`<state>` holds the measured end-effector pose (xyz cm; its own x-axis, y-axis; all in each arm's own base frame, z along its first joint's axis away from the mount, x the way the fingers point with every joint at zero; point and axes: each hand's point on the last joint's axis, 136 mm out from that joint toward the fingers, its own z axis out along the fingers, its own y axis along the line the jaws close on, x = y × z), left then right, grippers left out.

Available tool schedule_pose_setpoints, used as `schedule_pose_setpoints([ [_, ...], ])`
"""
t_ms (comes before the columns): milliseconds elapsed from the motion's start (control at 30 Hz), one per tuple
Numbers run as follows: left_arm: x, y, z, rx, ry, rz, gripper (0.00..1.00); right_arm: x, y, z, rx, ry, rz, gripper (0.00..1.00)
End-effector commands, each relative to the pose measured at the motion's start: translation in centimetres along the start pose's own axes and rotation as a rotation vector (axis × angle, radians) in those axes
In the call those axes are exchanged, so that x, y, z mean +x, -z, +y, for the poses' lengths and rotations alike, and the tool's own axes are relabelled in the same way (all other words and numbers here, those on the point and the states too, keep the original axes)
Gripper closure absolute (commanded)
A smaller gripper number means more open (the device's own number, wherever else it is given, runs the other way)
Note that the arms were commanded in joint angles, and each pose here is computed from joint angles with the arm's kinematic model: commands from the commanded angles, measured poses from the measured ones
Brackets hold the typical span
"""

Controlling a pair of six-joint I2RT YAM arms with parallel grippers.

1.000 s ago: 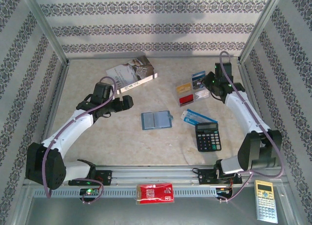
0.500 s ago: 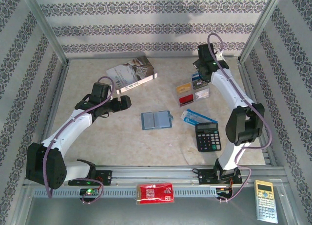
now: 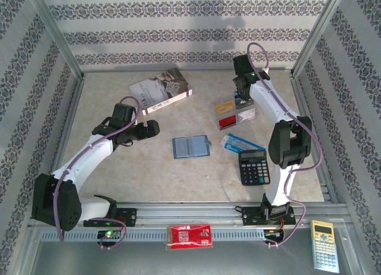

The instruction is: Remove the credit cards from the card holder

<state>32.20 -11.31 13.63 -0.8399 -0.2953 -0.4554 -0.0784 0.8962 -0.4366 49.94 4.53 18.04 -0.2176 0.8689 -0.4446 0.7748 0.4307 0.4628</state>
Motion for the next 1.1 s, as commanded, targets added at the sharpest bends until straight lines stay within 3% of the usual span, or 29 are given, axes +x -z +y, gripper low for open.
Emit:
schedule_pose_setpoints([
  [0,0.6,-0.2,0.7,-0.013,0.002,0.035,0.00,-0.3,-0.7,-0.3,0.027,-0.054,0.014,1.00],
  [667,0.7,-0.2,0.7,-0.017,0.009,0.042,0.00,0.8,-3.0,-1.0,0.059,-0.122,0.101,0.99],
  [1067,0.8,-0.2,0.9,-0.020,0.010,0.046,0.00,0.6,-3.7,0.7,0.006,-0.099,0.108,0.84],
])
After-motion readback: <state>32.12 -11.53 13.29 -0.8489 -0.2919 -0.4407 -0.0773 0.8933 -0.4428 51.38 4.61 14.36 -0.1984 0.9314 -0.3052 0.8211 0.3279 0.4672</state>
